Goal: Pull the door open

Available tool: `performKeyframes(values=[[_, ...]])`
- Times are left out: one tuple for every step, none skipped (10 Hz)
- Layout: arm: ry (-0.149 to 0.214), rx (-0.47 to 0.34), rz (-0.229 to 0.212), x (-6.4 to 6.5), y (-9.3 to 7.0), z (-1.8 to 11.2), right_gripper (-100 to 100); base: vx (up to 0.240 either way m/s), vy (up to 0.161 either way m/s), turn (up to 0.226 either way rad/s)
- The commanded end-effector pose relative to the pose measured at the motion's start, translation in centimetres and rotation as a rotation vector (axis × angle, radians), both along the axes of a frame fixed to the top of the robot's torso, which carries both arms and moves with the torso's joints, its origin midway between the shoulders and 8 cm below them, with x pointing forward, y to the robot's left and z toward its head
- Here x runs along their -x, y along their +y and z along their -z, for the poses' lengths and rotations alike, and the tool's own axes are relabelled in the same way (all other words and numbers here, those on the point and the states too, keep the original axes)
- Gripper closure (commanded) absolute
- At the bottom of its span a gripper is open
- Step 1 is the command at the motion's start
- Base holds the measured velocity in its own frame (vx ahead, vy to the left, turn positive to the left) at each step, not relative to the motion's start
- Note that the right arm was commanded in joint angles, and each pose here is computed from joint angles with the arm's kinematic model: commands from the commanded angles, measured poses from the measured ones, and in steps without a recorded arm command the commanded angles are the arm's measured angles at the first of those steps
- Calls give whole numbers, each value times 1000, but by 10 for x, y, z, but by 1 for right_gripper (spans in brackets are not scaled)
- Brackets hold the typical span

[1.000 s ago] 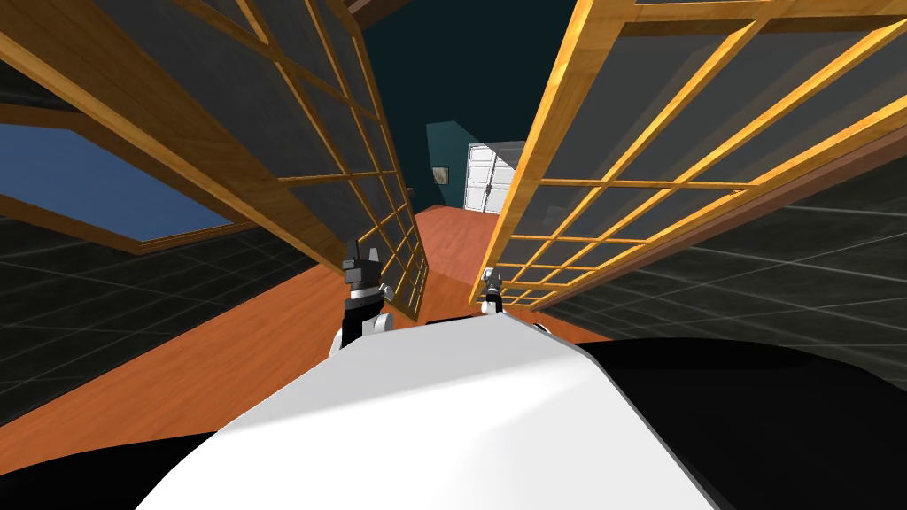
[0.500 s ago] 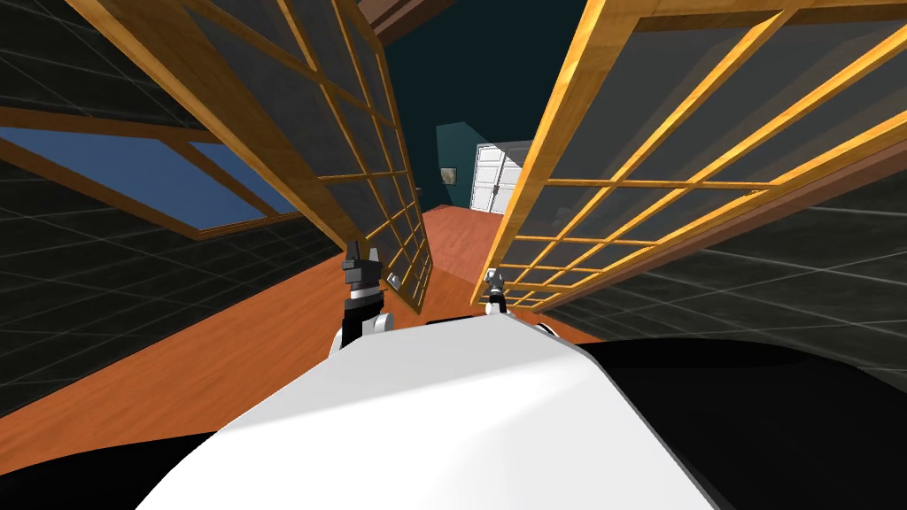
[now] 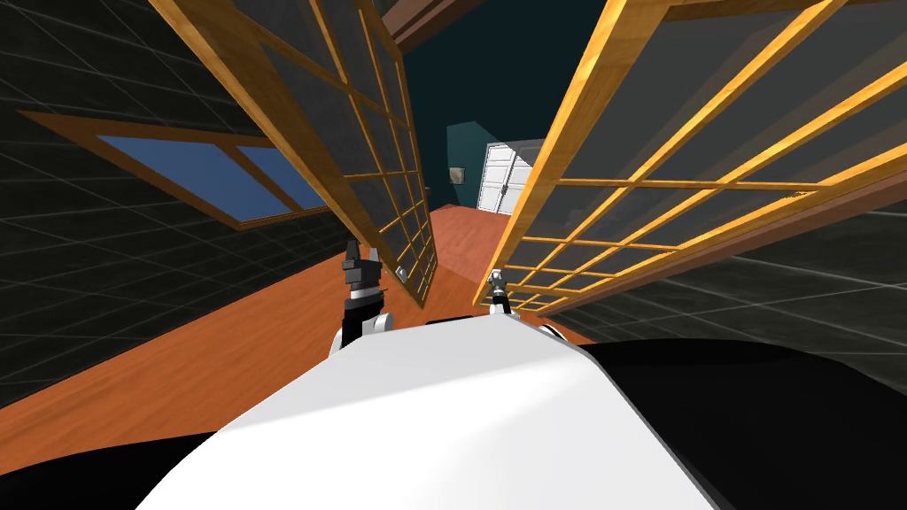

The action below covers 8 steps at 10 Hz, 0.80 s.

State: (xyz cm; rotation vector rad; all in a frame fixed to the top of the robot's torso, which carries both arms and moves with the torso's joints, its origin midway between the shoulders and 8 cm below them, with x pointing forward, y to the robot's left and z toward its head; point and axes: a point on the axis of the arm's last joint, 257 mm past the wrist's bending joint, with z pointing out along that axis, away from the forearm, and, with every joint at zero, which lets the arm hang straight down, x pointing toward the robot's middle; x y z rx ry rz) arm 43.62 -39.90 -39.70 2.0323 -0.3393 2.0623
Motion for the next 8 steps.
performKeyframes(values=[[6,6,-1,6,-15,1,100,-64,0,129],[8,5,-15,8,-18,1,100,-62,15,173],[9,5,-27,9,-20,1,100,-65,9,133],[12,3,-41,11,-23,1,100,-60,8,155],[14,2,-52,12,-26,1,100,-50,17,140],[8,4,-45,11,-23,-1,100,-21,6,22],[9,4,-78,13,-19,-1,100,-151,-34,119],[9,5,-85,13,-19,-1,100,-227,-24,105]])
